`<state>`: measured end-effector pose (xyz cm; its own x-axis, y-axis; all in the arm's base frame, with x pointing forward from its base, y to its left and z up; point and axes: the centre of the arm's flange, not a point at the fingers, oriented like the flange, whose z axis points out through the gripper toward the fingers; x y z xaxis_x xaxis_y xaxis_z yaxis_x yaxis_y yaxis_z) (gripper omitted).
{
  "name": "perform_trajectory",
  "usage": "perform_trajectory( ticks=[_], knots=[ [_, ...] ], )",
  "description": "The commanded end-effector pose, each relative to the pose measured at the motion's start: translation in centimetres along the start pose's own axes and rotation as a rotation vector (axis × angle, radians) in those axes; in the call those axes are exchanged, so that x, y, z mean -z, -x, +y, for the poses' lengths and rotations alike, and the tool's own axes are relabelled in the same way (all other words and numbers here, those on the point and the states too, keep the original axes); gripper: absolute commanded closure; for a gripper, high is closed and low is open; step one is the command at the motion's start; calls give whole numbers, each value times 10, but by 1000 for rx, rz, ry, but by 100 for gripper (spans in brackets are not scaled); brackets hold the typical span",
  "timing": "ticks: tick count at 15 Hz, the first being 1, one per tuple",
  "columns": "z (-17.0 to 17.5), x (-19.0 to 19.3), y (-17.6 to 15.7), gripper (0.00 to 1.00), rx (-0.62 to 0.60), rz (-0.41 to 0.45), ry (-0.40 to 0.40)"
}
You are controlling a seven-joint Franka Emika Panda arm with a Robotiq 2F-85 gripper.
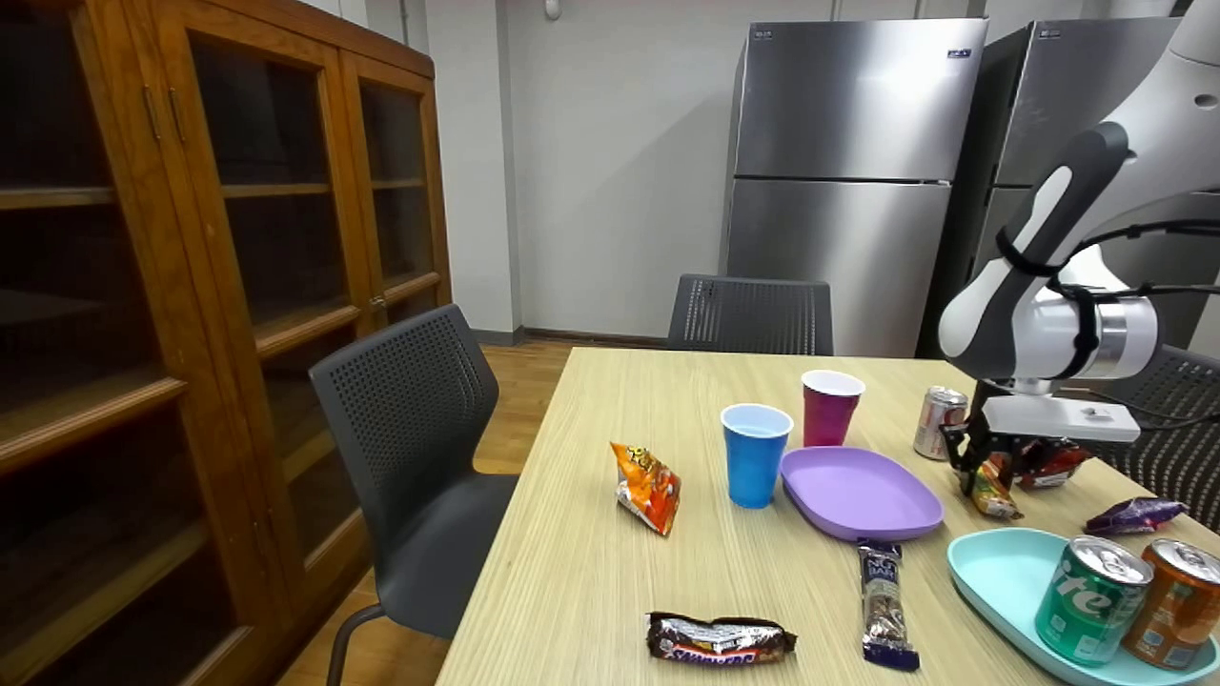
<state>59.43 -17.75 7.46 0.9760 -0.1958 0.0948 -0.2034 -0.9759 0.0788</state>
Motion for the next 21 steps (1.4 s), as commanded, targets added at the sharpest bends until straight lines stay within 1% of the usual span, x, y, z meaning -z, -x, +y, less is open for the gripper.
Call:
perform_trajectory(
  ticks=[1, 3, 4, 9, 13, 17, 21],
  knots=[
    [9, 29, 6, 83, 31, -6, -35],
    [9, 38, 10, 83, 54, -1, -47],
    [7, 40, 12, 83, 37, 15, -40],
    [-10, 48, 26, 83, 65, 6, -52],
    [-28, 57, 38, 83, 97, 9, -62],
    [-46, 76, 45, 83, 127, 25, -59],
    [-75, 83, 51, 83, 190, 28, -72]
  ],
)
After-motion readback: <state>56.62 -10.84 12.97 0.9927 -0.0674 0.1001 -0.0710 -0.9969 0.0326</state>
